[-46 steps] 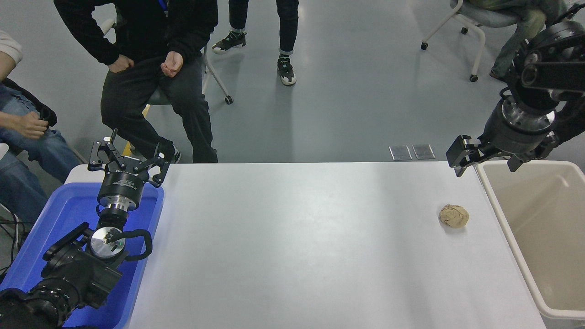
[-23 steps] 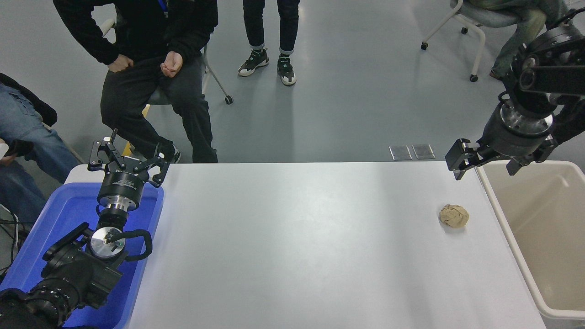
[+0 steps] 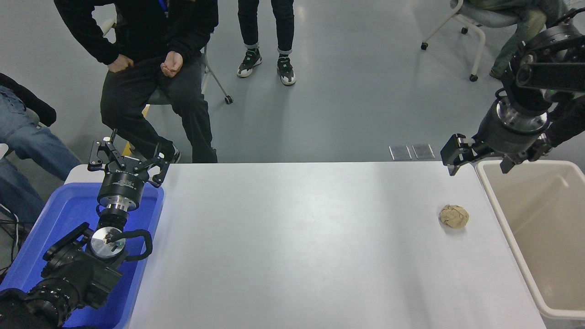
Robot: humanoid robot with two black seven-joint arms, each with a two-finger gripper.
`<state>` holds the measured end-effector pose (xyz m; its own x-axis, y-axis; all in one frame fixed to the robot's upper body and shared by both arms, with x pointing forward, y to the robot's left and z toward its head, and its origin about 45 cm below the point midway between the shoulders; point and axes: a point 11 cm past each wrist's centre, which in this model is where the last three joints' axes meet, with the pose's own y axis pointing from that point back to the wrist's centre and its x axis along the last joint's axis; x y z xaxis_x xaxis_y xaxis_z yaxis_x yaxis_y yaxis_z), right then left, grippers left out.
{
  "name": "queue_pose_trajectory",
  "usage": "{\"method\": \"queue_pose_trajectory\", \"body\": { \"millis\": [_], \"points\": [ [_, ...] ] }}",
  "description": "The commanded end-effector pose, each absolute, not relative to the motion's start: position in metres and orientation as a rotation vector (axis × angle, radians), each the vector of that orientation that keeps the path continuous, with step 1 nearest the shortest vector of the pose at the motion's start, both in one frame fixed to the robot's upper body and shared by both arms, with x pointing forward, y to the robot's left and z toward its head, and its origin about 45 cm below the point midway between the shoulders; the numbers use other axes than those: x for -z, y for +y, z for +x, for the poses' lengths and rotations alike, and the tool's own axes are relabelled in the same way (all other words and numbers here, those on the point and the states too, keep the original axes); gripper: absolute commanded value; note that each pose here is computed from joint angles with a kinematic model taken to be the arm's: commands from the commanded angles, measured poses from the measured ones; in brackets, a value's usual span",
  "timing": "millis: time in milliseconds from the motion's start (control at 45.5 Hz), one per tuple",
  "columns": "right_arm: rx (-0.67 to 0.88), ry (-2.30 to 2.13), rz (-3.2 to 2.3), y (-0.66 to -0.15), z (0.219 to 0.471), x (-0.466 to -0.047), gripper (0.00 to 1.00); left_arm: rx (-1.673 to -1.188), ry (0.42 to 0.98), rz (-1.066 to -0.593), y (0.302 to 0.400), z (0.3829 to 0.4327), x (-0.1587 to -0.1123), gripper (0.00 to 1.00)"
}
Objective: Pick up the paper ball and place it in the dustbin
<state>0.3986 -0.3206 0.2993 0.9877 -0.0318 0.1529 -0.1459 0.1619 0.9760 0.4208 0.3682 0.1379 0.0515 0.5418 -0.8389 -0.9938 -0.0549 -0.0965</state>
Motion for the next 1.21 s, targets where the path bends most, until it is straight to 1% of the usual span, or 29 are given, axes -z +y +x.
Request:
{"method": "queue_pose_trajectory", "body": {
  "millis": [0, 132, 220, 286, 308, 330, 352, 462, 659, 725, 791, 945, 1187],
  "points": [
    [-0.124, -0.244, 1.388, -0.332, 0.402, -0.271, 1.00, -1.427, 0.688, -0.869, 0.3682, 0.4208, -0.1379, 0.99],
    [-0.174, -0.349, 1.365, -0.343, 0.413, -0.258, 1.00, -1.427, 0.688, -0.869, 0.3682, 0.4208, -0.1379, 0.99],
    [-0.176, -0.363, 1.368, -0.344, 0.413, -0.247, 1.00, -1.427, 0.688, -0.869, 0.3682, 0.4208, -0.1379, 0.99],
    [-0.201, -0.418, 1.378, -0.343, 0.421, -0.243, 1.00, -1.426, 0.687, -0.871, 0.3682, 0.4213, -0.1386, 0.99],
    [-0.200, -0.433, 1.379, -0.345, 0.421, -0.237, 1.00, -1.428, 0.688, -0.868, 0.3683, 0.4208, -0.1377, 0.99],
    [-0.199, -0.445, 1.385, -0.345, 0.421, -0.232, 1.00, -1.426, 0.687, -0.870, 0.3680, 0.4213, -0.1385, 0.99],
    [-0.196, -0.459, 1.394, -0.345, 0.422, -0.227, 1.00, -1.427, 0.688, -0.869, 0.3682, 0.4208, -0.1379, 0.99],
    [-0.163, -0.502, 1.438, -0.344, 0.421, -0.210, 1.00, -1.428, 0.689, -0.868, 0.3683, 0.4208, -0.1377, 0.99],
    [-0.109, -0.559, 1.386, -0.375, 0.416, -0.177, 1.00, -1.427, 0.688, -0.871, 0.3684, 0.4208, -0.1380, 0.99],
    [-0.112, -0.582, 1.363, -0.382, 0.417, -0.166, 1.00, -1.427, 0.688, -0.871, 0.3684, 0.4208, -0.1380, 0.99],
    [-0.134, -0.605, 1.365, -0.375, 0.420, -0.158, 1.00, -1.427, 0.688, -0.871, 0.3684, 0.4208, -0.1380, 0.99],
    [-0.127, -0.614, 1.374, -0.372, 0.415, -0.146, 1.00, -1.427, 0.688, -0.869, 0.3682, 0.4208, -0.1379, 0.99],
    [-0.153, -0.668, 1.332, -0.383, 0.397, -0.113, 1.00, -1.427, 0.688, -0.869, 0.3682, 0.4208, -0.1379, 0.99]
  ]
}}
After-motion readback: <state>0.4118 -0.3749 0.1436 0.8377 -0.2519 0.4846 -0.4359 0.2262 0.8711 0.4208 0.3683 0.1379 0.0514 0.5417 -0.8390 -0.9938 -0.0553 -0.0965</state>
